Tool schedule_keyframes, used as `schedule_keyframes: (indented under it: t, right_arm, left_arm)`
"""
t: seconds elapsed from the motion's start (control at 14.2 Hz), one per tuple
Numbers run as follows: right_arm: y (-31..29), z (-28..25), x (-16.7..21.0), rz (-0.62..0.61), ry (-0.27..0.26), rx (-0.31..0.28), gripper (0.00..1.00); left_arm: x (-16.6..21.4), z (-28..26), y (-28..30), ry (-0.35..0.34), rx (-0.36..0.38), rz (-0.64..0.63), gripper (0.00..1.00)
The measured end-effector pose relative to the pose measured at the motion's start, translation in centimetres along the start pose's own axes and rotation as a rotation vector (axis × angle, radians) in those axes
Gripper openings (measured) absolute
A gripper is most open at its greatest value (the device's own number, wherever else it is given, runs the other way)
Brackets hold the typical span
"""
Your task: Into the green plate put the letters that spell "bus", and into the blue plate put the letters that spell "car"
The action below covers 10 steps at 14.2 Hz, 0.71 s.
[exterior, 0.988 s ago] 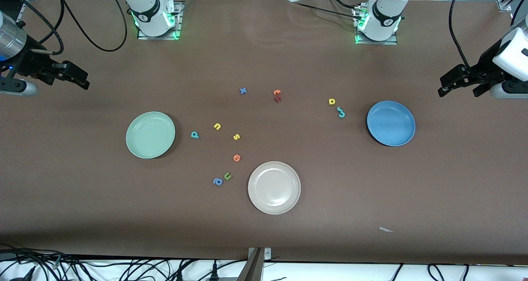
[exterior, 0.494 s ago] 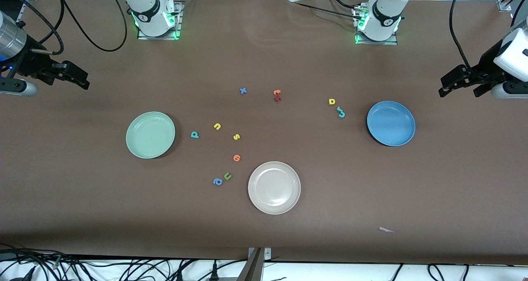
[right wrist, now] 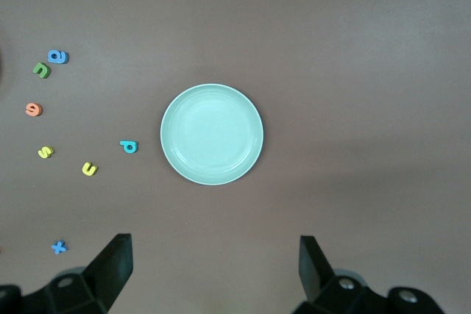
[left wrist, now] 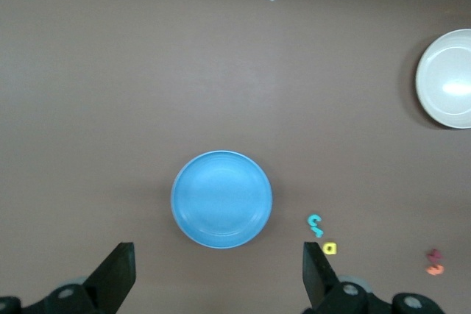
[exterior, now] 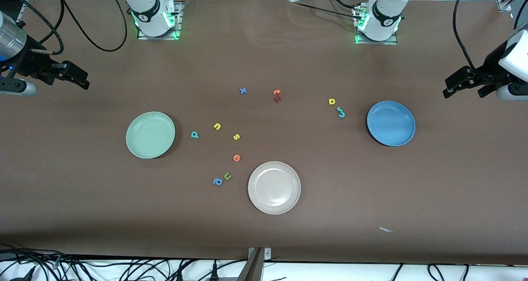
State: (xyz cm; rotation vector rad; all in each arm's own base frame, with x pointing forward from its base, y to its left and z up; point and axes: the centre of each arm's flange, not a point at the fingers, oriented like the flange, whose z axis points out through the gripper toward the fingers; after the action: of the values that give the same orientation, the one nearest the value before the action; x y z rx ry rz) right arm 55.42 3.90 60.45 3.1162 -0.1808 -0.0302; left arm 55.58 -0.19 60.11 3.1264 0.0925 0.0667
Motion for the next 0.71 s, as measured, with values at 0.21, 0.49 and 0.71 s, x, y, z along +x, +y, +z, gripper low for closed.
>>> schedule_keyframes:
  t: [0.21, 0.49, 0.71]
  right_arm:
    - [0.0, 0.0, 0.0, 0.0, 0.0, 0.0, 1.0]
    - [0.0, 0.0, 0.0, 0.0, 0.0, 0.0, 1.0]
    - [0.0, 0.0, 0.0, 0.0, 0.0, 0.0, 1.0]
  left_arm:
    - [0.3, 0.6, -0.2, -0.01, 0.019, 0.004, 1.0]
    - [0.8, 2.0, -0.3, -0.033, 0.018, 0.004, 1.0]
    - [1.1, 2.8, -0.3, -0.047, 0.018, 0.004, 1.0]
